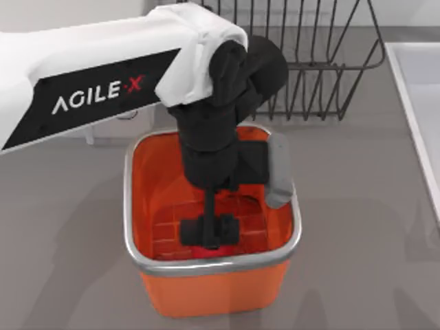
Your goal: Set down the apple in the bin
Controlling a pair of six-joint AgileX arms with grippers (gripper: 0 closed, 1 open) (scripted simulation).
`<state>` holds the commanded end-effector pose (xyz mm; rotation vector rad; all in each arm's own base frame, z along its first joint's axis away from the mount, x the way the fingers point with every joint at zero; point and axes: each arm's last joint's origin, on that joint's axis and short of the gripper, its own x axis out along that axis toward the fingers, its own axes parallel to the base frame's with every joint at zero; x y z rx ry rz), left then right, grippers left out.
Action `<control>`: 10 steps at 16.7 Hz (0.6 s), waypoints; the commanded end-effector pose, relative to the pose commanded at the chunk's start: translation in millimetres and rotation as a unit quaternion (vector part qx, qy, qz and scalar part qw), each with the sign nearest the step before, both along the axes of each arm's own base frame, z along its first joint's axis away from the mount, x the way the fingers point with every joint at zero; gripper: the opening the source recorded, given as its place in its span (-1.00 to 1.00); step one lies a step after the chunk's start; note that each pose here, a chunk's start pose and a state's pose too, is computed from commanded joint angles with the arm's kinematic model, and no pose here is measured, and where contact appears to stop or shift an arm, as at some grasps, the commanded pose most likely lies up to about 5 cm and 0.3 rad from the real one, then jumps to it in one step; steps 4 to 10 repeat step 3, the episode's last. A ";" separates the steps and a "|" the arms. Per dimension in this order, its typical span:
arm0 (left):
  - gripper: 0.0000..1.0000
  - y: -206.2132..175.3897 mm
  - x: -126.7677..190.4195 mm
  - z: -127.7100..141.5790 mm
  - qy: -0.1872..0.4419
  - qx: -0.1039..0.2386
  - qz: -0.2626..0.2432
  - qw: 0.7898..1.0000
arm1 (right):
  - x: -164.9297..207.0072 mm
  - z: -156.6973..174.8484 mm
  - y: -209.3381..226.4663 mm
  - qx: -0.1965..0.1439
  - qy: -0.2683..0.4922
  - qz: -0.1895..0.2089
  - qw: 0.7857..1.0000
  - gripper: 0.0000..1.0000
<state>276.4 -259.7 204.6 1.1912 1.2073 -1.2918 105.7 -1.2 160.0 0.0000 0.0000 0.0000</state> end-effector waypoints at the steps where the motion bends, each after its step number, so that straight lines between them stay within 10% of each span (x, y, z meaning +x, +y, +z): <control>1: 1.00 0.0 0.0 0.0 0.000 0.000 0.000 1.000 | 0.0 0.0 0.0 0.000 0.000 0.000 1.000 1.00; 10: 1.00 0.0 0.0 0.0 0.000 0.000 0.000 1.000 | 0.0 0.0 0.0 0.000 0.000 0.000 1.000 1.00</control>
